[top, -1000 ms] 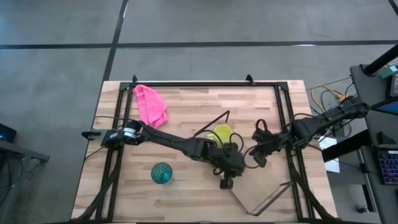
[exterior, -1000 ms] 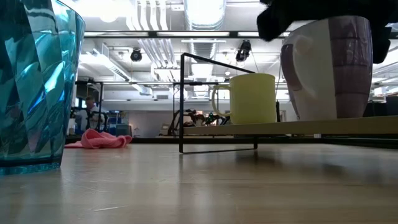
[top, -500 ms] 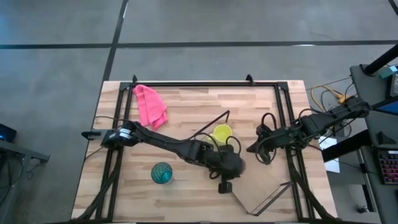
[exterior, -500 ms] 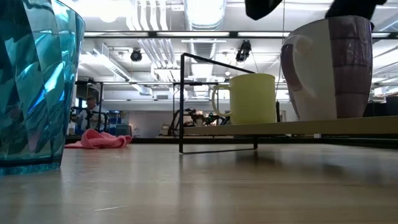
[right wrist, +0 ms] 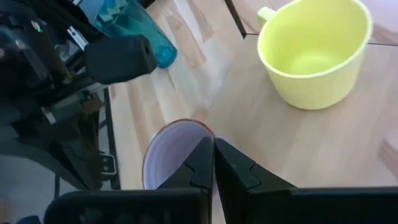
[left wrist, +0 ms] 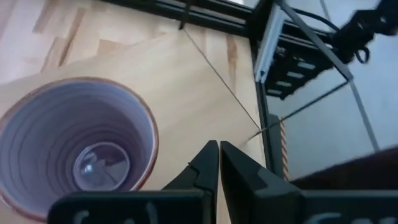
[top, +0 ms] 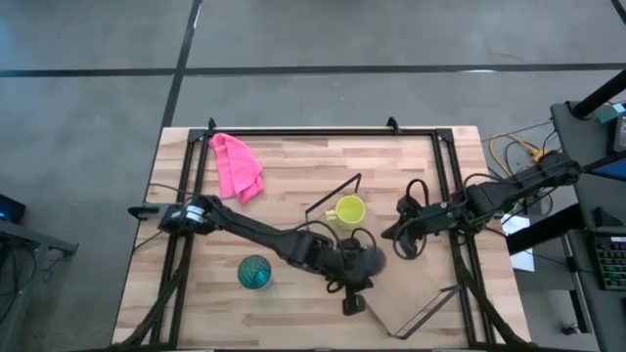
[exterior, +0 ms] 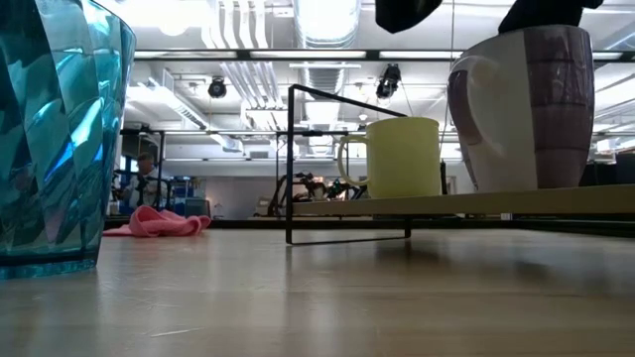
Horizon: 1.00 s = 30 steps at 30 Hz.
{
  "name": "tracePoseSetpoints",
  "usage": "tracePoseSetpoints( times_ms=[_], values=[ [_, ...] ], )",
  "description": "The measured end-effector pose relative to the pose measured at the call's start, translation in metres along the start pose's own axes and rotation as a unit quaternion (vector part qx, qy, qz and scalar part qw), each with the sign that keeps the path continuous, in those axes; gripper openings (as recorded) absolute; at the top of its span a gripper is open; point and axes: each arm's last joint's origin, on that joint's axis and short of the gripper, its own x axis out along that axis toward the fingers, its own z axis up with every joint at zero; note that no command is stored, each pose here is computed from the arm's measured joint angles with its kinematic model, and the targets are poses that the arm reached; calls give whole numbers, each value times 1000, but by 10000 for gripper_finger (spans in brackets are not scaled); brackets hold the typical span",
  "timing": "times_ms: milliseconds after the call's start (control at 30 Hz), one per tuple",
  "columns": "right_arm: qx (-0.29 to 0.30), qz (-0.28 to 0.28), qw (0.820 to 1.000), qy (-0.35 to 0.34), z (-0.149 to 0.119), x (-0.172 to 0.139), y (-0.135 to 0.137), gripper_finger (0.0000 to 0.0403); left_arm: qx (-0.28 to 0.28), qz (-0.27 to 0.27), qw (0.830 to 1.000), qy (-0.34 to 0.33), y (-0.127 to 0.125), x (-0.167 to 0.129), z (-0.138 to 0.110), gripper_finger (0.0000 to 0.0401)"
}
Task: Stack small to large cups/mugs on shelf
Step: Put the violet mug on the shelf
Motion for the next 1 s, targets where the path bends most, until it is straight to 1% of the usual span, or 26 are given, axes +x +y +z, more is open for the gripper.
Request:
tracePoseSetpoints(
  times_ms=[100, 233, 333, 433, 533, 700, 800, 1000],
  values=[
    [0, 9, 1000, 4, 0, 8, 4, 9, -8, 21, 1000, -12, -4, 0, -2, 0],
    [-3, 6, 1000, 15, 0, 16, 7, 8, -7, 22, 1000, -6, -9, 1, -8, 0],
    [-3, 5, 1000, 16, 0, 20, 8, 9, -22, 24, 999, -1, -14, 3, -14, 0],
    [-4, 7, 1000, 17, 0, 22, 11, 9, -20, 28, 999, 1, -17, 5, -20, 0],
    [-5, 15, 1000, 17, 2, 21, 15, 9, -19, 40, 999, 10, -15, 9, -27, 0],
    [-10, 27, 999, 30, 0, 21, 22, 9, -63, 69, 995, 23, -7, 17, -41, 0],
    [-6, 26, 999, 38, -3, 24, 25, 8, -63, 88, 994, 24, -4, 21, -47, 0],
    [-6, 10, 998, 56, -9, 36, 26, 9, -62, 92, 994, 24, -2, 22, -48, 0]
  ],
)
